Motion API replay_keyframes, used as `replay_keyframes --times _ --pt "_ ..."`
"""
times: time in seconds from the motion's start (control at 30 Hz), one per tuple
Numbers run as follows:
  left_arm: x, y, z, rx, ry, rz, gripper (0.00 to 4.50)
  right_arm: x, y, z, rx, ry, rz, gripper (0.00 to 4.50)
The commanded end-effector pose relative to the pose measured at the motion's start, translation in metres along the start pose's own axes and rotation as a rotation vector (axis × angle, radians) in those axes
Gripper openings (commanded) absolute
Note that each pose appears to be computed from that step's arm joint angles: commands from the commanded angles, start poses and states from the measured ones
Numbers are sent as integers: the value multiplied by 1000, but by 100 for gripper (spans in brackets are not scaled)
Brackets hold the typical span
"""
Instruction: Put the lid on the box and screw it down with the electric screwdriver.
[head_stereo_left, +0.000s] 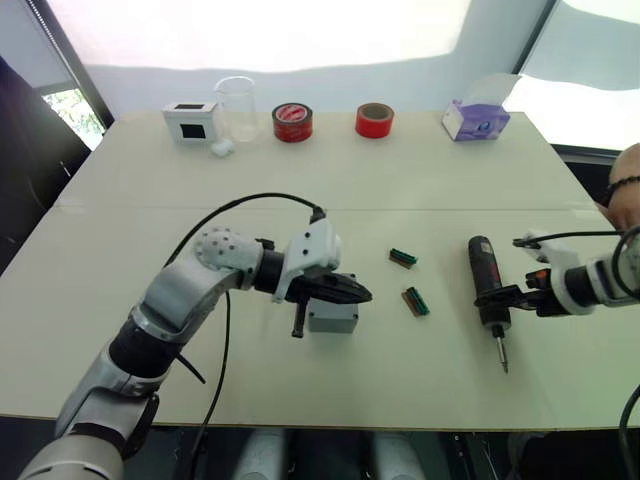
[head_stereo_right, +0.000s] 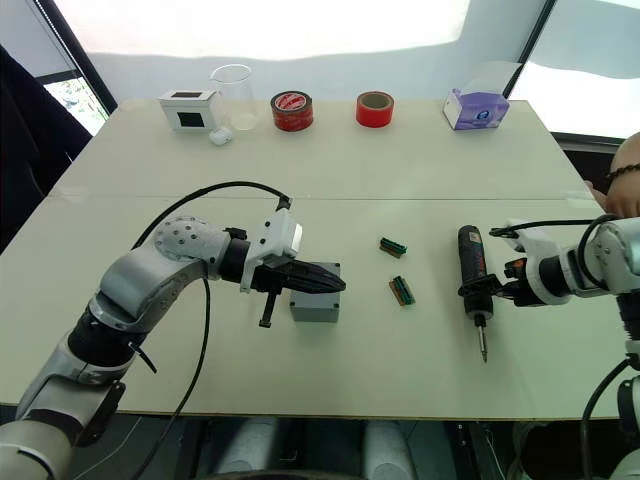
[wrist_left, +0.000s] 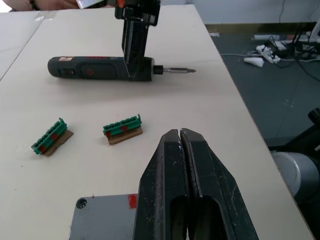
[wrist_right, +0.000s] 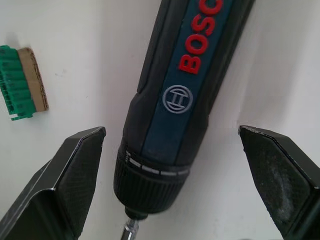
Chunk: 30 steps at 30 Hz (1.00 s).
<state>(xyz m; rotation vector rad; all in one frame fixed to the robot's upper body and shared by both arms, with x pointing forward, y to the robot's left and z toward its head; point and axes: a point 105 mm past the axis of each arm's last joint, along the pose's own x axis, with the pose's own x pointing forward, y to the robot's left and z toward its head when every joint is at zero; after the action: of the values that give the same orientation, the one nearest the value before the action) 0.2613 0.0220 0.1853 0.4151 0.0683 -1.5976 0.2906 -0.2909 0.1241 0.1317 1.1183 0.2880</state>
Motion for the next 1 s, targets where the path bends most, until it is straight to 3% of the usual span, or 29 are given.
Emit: replay_keyframes --times 0.03,0.17,0.27,0.43,0.47,0.6,0.77,0.83,0.9,1.0 --pt "-4 -1 6 27 -10 25 0 3 -4 6 -29 0 -32 447" --pt "-4 -1 2 19 0 33 0 12 -4 5 -96 45 -57 447" --pt "-4 -1 2 17 -1 37 0 14 -3 1 -135 78 -60 372" --pt "-5 10 1 36 17 92 0 13 -2 1 -195 109 -47 198" --pt "-6 11 1 35 15 98 0 13 -3 2 -193 108 -50 178" --pt "-14 18 0 19 14 134 0 9 -3 17 -179 47 -53 178" --pt "-38 38 -6 -45 -6 241 0 -22 8 76 -212 -229 -25 178" --pt "-46 43 -7 -63 -12 267 0 -38 30 100 -242 -367 74 178" --pt "-56 46 -10 -88 -8 291 0 -67 68 134 -405 -676 172 178" --pt "-62 46 -12 -105 4 287 0 -100 119 144 -531 -1046 322 178"
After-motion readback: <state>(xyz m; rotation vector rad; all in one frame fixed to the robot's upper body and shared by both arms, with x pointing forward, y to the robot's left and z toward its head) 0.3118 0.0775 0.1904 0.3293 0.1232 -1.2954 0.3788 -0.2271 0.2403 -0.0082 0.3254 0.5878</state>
